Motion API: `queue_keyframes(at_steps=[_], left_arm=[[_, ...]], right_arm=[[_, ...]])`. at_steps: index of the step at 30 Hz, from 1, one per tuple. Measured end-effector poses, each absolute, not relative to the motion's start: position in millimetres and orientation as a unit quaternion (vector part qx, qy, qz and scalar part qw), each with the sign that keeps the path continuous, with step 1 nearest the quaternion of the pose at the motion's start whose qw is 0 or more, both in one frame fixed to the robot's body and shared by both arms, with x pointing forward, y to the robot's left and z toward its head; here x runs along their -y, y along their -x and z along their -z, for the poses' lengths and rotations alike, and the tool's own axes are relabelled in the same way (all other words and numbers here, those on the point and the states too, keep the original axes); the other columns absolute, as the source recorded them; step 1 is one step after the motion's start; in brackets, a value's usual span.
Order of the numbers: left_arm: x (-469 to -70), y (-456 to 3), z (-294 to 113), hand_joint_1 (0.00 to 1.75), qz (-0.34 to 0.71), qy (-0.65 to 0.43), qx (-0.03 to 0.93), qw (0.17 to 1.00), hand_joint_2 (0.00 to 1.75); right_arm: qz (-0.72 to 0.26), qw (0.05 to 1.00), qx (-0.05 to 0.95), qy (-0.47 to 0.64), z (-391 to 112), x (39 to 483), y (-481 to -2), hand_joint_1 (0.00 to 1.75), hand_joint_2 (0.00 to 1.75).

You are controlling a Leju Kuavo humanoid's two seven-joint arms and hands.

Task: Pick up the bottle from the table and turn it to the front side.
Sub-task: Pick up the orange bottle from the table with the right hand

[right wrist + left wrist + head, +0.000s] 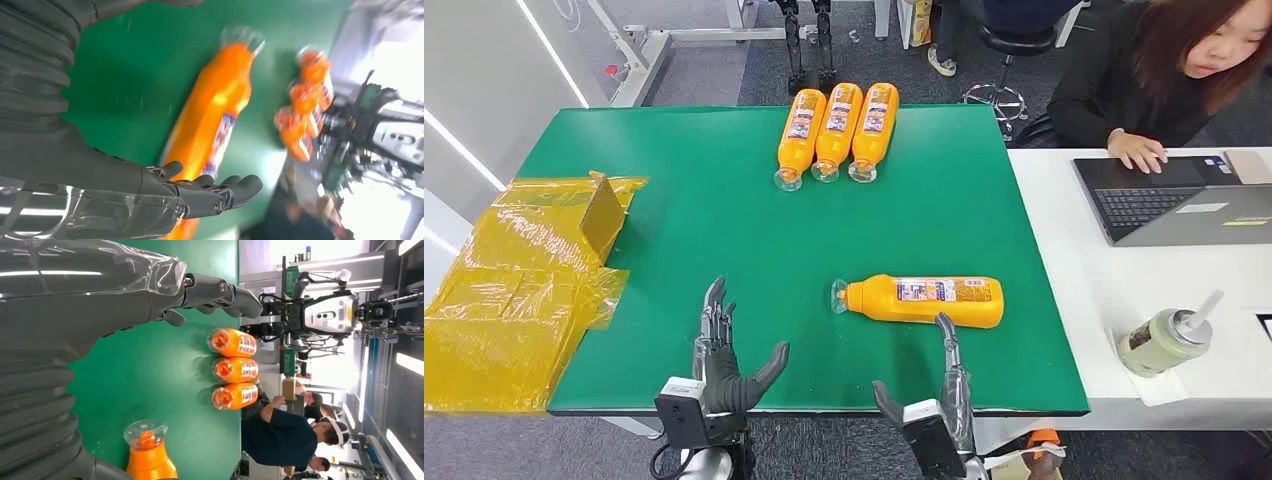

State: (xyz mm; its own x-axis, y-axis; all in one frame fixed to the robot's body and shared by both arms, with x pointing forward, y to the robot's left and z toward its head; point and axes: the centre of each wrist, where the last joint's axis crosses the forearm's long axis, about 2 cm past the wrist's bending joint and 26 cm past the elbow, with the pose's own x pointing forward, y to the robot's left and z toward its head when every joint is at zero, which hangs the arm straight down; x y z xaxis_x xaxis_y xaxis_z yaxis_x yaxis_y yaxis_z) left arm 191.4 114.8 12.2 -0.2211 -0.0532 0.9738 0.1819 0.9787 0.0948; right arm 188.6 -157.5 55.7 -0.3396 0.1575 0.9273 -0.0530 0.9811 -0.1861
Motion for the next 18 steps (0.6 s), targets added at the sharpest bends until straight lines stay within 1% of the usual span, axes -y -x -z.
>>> queue_keyframes(at_steps=[2, 5, 10, 14, 18], left_arm=[[-115.0, -190.3, -11.5, 0.0, 0.093, 0.041, 0.775, 0.624, 1.75], [-116.3, -187.7, -9.9, 0.0, 0.088, 0.037, 0.772, 0.628, 1.75], [-119.6, -186.2, -9.3, 0.0, 0.083, 0.03, 0.772, 0.629, 1.75], [-122.1, -185.1, -8.6, 0.0, 0.082, 0.027, 0.772, 0.63, 1.75], [-123.5, -184.6, -8.2, 0.0, 0.082, 0.026, 0.772, 0.629, 1.75]], right_arm=[[-0.059, 0.571, 0.819, -0.01, -59.0, 156.4, -189.6, 0.0, 0.0], [0.027, 0.546, 0.832, -0.096, -72.4, 154.0, -194.1, 0.0, 0.0], [0.128, 0.494, 0.844, -0.164, -107.3, 149.3, -212.1, 0.0, 0.0], [0.148, 0.462, 0.855, -0.181, -130.7, 145.7, -224.9, 0.0, 0.0], [0.153, 0.443, 0.865, -0.181, -141.4, 144.4, -229.6, 0.0, 0.0]])
